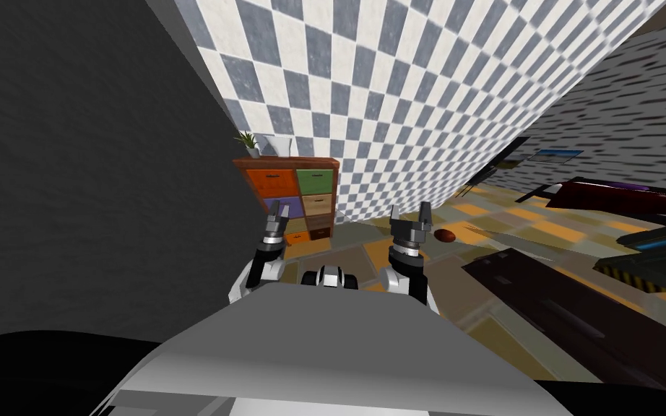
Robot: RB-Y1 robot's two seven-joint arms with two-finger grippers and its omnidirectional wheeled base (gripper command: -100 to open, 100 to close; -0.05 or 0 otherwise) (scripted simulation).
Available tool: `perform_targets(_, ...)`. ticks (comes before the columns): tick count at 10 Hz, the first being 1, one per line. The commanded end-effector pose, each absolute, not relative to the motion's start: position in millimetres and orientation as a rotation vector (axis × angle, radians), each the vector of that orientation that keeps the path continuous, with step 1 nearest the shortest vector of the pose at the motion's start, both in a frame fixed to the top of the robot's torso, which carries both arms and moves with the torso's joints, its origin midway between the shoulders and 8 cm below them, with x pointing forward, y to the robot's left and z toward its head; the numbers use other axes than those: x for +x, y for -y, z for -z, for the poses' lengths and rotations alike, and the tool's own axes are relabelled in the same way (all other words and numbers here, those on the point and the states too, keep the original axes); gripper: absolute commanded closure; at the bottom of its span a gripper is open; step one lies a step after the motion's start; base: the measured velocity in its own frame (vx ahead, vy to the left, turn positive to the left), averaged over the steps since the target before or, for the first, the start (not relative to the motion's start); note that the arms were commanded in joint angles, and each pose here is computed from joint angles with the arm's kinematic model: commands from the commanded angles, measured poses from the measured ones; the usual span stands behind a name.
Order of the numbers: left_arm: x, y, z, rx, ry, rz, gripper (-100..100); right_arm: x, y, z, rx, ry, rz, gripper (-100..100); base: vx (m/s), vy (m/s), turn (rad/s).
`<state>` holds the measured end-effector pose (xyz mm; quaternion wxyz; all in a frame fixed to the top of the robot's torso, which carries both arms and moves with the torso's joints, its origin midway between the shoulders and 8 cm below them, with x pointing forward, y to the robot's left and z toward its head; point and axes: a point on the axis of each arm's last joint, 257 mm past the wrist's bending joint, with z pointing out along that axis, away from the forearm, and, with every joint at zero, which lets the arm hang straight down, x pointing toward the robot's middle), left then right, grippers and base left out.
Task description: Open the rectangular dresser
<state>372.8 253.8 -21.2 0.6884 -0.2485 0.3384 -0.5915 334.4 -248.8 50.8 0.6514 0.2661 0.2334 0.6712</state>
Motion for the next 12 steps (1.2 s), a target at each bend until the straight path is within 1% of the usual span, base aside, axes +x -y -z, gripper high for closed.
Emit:
perform_targets(1,384.6,-261.6,46.2,-0.590,-0.805,1.301,-100,334.4,248.8,-50.8,0.604,-0.530,-1.524,0,0.132,-0.024,0.006)
perform_targets(7,407.0,-281.3,104.5,-0.684,-0.901,1.242,-100,334.4,248.8,-50.8,0.604,-0.530,-1.524,0,0.132,-0.041,0.009)
perform_targets(12,418.2,-295.8,145.7,-0.763,-0.951,1.202,-100,334.4,248.7,-50.8,0.604,-0.530,-1.524,0,0.106,-0.038,0.007)
